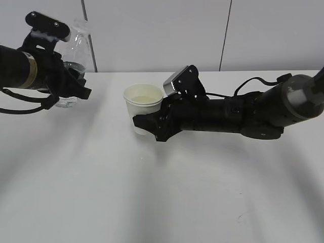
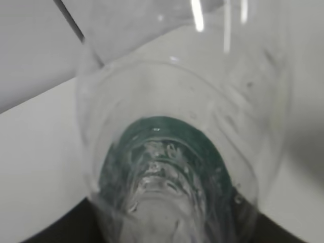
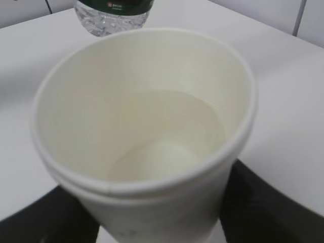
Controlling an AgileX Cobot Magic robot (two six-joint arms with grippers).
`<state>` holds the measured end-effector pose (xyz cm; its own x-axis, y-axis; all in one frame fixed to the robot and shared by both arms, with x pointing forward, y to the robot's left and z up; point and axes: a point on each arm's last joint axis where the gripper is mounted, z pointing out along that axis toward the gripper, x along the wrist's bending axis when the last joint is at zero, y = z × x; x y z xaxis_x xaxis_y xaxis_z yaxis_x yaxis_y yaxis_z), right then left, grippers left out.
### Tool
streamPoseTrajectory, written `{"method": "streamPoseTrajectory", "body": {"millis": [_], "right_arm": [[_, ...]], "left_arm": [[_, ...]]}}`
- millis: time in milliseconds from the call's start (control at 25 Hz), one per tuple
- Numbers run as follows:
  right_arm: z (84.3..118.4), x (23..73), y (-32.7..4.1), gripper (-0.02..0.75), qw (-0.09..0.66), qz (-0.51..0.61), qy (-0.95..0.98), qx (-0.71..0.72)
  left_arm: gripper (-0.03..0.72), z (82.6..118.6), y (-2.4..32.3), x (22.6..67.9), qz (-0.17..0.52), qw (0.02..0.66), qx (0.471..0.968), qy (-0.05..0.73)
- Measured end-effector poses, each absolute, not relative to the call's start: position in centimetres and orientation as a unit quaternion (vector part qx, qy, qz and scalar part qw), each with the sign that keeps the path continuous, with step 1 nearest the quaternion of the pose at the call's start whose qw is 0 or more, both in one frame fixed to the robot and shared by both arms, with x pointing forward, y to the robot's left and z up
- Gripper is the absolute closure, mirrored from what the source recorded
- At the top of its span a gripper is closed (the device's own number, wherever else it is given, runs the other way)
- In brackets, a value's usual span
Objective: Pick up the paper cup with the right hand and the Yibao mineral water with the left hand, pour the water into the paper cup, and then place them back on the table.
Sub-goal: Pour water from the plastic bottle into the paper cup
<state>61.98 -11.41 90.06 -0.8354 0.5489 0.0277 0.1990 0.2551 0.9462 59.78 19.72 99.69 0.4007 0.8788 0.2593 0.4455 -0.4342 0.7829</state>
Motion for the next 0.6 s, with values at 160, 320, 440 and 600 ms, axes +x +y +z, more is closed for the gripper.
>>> {"method": "streamPoseTrajectory", "body": {"millis": [160, 320, 440, 600], "right_arm": [[90.1, 62.1, -11.5, 0.244, 0.158, 0.564, 0.771, 0.25], [90.1, 62.2, -11.6, 0.244, 0.159, 0.564, 0.77, 0.253], [90.2, 62.2, -11.6, 0.244, 0.16, 0.565, 0.768, 0.257], [90.2, 62.3, -11.6, 0.244, 0.161, 0.568, 0.763, 0.265]], "left_arm": [[0.386, 99.3, 21.1, 60.1, 0.31, 0.336, 0.779, 0.429], [0.386, 98.3, 22.5, 60.6, 0.283, 0.343, 0.786, 0.43], [0.386, 97.3, 22.8, 60.8, 0.262, 0.35, 0.801, 0.409], [0.386, 95.9, 22.5, 61.3, 0.244, 0.382, 0.806, 0.382]]}}
